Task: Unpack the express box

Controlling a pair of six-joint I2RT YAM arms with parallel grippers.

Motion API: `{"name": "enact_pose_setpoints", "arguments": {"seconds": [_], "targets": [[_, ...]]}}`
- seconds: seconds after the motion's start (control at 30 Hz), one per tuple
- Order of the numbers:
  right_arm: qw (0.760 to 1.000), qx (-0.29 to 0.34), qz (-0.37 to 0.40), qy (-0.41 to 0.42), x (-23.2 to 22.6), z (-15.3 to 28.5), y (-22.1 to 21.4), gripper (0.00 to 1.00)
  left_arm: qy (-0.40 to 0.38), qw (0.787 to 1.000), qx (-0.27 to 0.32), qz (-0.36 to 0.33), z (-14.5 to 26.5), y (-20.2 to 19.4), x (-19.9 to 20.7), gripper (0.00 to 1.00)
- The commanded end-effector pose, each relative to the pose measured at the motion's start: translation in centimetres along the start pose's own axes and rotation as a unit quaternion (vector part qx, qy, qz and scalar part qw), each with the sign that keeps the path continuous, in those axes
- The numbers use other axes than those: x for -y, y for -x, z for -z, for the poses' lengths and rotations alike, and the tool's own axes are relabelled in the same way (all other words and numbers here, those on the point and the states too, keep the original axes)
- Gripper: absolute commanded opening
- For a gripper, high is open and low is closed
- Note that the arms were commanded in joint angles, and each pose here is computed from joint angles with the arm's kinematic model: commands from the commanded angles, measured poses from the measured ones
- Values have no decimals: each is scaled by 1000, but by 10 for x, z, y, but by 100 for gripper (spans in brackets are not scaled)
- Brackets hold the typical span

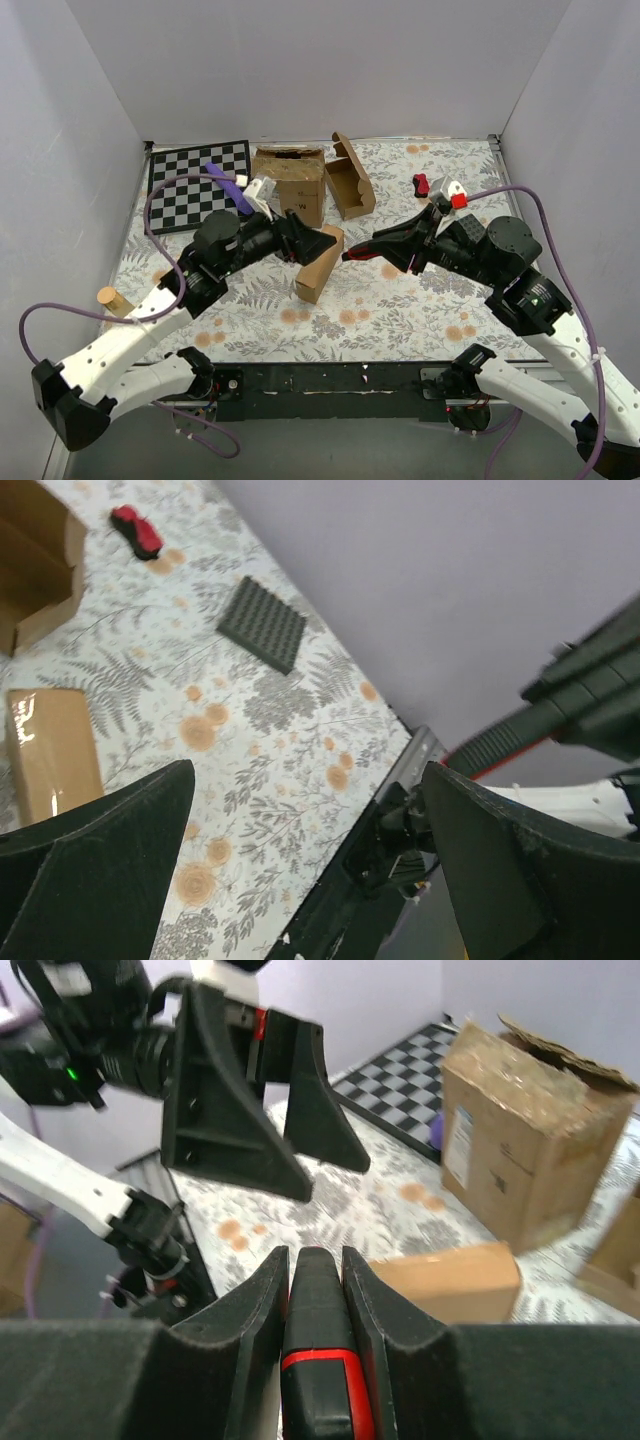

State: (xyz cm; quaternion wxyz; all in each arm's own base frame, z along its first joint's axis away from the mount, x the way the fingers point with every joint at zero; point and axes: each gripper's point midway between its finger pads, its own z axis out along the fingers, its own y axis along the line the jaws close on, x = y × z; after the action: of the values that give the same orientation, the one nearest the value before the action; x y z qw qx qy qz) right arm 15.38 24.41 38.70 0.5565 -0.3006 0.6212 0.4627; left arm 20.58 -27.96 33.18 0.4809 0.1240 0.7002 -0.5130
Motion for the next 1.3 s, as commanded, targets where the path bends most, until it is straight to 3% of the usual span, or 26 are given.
{"name": "enact_pose_setpoints", "arguments": {"seconds": [0.0, 0.07, 0.2, 0.53, 0.7, 0.9, 1.13, 1.27], "targets": [[994, -38, 91, -43, 17, 18, -13, 1, 140, 987, -79, 19, -19, -28, -61, 98], [992, -54, 106, -48, 21, 22, -23, 1, 174, 975, -136, 26, -29, -53, -82, 98], [986, -70, 142, -55, 27, 23, -36, 1, 201, 962, -181, 17, -47, -61, -97, 98], [968, -127, 192, -96, 54, -5, -83, 1, 301, 914, -271, -28, -50, -95, -155, 98], [964, -139, 217, -70, 39, -26, -98, 1, 351, 893, -281, -41, -50, -102, -180, 98], [958, -135, 246, -49, 19, -47, -105, 1, 357, 881, -308, -45, -56, -118, -195, 98], [964, -107, 241, -45, 9, -60, -109, 1, 359, 875, -323, -27, -63, -133, -202, 98], [966, -91, 240, -43, 2, -65, -115, 1, 366, 874, -321, -1, -67, -140, -203, 91]]}}
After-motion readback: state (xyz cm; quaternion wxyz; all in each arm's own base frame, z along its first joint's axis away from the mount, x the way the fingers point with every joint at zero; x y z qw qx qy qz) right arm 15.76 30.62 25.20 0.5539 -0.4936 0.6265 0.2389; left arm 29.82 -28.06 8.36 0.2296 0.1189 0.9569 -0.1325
